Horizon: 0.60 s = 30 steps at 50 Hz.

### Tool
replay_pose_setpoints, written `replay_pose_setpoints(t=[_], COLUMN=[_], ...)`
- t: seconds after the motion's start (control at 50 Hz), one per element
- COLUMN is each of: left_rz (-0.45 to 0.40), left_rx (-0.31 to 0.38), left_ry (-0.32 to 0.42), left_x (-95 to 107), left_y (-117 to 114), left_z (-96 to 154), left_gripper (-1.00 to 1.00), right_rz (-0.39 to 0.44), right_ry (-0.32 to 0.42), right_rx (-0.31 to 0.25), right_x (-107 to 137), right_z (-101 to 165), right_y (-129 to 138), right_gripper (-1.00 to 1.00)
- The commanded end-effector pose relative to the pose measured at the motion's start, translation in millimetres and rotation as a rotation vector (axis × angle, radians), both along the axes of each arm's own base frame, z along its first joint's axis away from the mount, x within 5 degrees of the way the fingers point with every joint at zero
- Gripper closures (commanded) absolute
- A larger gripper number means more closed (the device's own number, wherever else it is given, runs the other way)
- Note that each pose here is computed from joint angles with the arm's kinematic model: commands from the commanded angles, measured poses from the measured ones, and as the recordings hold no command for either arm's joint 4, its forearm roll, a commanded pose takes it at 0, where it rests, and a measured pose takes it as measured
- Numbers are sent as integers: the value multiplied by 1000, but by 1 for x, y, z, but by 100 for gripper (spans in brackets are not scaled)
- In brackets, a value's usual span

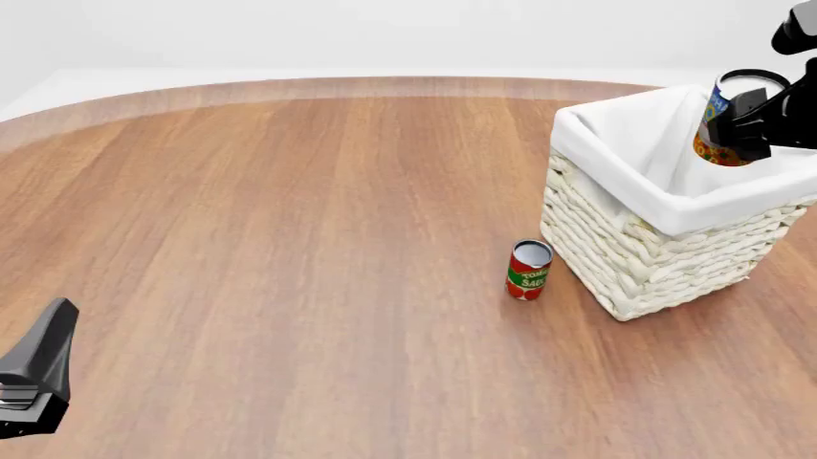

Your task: Pick up the alphabet soup and the cream cheese box, and put them in the basket.

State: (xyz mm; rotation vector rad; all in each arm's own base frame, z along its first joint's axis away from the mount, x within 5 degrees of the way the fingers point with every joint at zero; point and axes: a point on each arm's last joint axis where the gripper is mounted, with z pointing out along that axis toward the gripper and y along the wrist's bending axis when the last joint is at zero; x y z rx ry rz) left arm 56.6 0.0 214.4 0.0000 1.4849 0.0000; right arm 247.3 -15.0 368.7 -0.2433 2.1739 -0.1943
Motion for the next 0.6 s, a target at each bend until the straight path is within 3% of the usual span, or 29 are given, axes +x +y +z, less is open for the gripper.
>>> replay_pose_setpoints(t=[0.02, 0.6], left_rz=[0, 0], left_rx=[0, 0], left_ry=[0, 0], left_x=[0, 0], left_y=[0, 0], left_z=[0, 0], left_gripper=[-100, -100], right_rz=[-15, -12], right_ry=[-2, 47], right_rx=[14, 20], right_x=[14, 50], right_z=[-5, -41], right_y=[-2, -3], right_gripper=[100, 100])
